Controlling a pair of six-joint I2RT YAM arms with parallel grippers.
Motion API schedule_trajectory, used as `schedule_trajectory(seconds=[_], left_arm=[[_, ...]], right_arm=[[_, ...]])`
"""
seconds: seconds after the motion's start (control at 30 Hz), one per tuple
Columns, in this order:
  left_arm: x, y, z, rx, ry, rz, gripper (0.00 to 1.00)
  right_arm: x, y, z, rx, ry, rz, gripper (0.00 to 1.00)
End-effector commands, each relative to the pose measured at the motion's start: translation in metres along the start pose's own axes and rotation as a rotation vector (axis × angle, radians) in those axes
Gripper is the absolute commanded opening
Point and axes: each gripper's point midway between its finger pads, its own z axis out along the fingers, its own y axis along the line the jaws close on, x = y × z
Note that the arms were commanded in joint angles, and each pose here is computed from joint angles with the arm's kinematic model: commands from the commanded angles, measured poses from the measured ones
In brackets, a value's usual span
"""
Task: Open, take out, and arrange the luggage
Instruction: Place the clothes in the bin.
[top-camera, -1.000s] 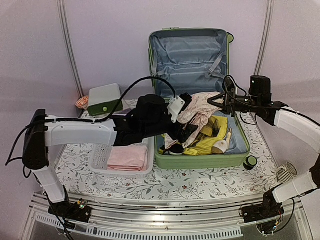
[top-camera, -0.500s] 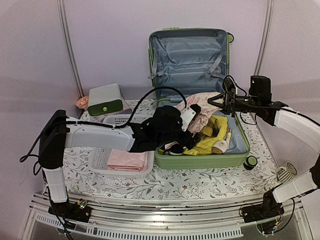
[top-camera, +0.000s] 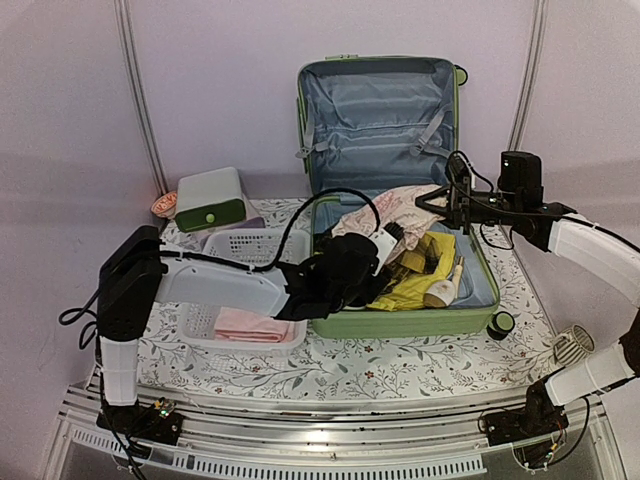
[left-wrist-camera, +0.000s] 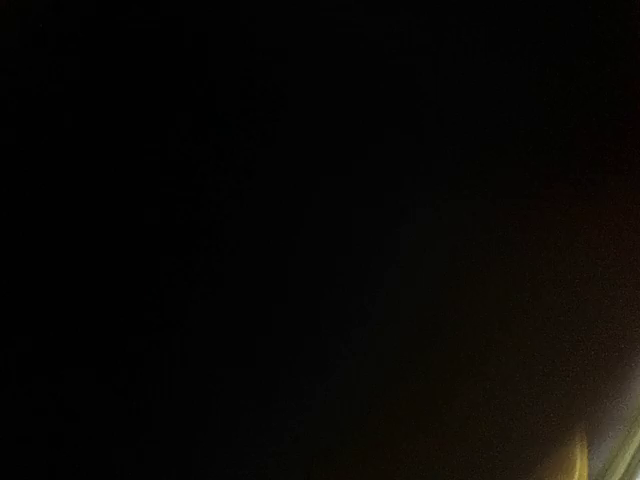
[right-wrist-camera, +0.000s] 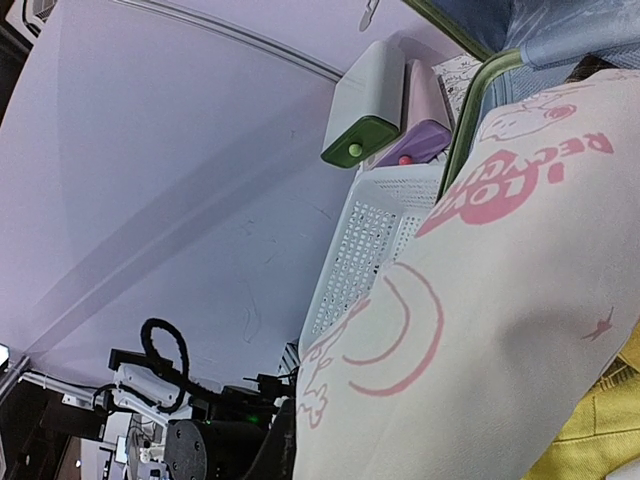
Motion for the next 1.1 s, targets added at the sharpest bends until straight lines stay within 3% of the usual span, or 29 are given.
schedule_trajectory(seconds=[0.0,0.03,0.07,0.3,0.77,0.93,1.07], left_arm=[[-0.015,0.018,-0.009,-0.107,-0.013,0.056,0.21],[-0.018,0.021,-0.012,-0.118,-0.014,0.068,0.02],[-0.02,0.024,-0.015,-0.122,-0.012,0.086,0.0],[-0.049,0.026,-0.062,0.09,-0.013,0.187,0.0],[-0.061,0.129,-0.159,-0.079,0.005,0.385,0.0],[-0.069,0.172,-0.19,-0.001,-0.061,0.36,0.0],[-0.059,0.175,-0.217,0.09,-0.131,0.475,0.0]], right_arm=[[-0.008,0.037,-0.009,-0.084,-0.027,-0.103,0.04],[-0.008,0.036,-0.009,-0.082,-0.027,-0.1,0.04],[-0.008,0.036,-0.009,-0.082,-0.027,-0.099,0.04],[-0.012,0.052,-0.003,-0.106,-0.025,-0.114,0.04],[0.001,0.133,0.055,-0.254,-0.006,-0.22,0.02],[0.001,0.154,0.075,-0.316,-0.057,-0.242,0.02],[0.004,0.162,0.096,-0.364,-0.077,-0.232,0.02]])
